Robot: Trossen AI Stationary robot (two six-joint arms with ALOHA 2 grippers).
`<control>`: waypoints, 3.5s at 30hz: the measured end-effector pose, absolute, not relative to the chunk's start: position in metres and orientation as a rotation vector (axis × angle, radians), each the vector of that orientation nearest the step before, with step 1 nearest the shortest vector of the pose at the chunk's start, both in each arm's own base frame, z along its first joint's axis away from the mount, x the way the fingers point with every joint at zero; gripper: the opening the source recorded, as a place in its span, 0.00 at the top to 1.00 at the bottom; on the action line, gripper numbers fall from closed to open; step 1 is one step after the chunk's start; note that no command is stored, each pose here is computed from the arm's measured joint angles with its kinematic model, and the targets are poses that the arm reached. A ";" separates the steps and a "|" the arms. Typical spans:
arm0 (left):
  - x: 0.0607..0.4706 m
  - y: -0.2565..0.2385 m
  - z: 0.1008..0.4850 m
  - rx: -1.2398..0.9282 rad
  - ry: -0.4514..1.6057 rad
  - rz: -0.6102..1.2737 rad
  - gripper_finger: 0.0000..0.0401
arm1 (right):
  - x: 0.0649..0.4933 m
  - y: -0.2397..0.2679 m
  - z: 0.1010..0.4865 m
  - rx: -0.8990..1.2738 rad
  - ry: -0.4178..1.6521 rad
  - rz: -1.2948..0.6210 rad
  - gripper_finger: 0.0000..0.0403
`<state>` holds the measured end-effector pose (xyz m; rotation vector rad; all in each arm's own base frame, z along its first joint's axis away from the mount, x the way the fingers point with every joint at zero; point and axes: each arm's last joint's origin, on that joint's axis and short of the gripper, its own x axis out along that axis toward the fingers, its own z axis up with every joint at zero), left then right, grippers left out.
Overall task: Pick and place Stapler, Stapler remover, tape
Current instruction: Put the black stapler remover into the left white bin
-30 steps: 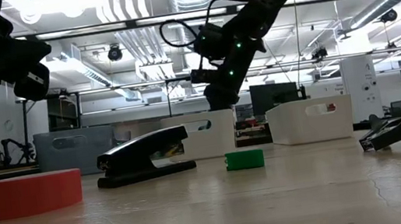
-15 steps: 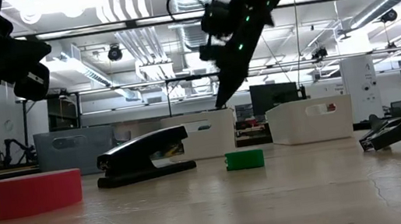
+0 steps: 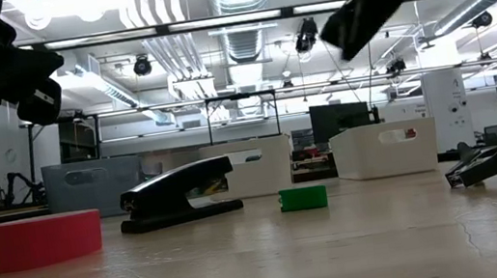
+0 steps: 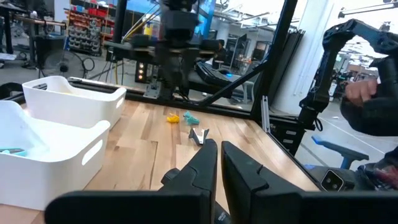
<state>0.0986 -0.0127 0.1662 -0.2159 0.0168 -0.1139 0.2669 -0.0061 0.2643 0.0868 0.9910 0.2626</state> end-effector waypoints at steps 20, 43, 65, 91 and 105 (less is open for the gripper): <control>0.099 -0.013 0.166 -0.216 0.017 -0.114 0.94 | 0.215 0.089 0.204 0.101 1.119 0.298 0.80; 0.099 -0.013 0.166 -0.216 0.016 -0.114 0.94 | 0.232 0.109 0.160 0.022 1.240 0.232 0.70; 0.099 -0.013 0.166 -0.216 0.017 -0.114 0.94 | 0.236 0.114 0.150 -0.021 1.219 0.177 0.84; 0.099 -0.013 0.166 -0.216 0.017 -0.114 0.94 | 0.296 0.084 0.232 -0.463 0.875 0.082 0.98; 0.099 -0.013 0.166 -0.216 0.017 -0.114 0.94 | 0.328 -0.070 0.262 -0.288 0.733 -0.053 0.98</control>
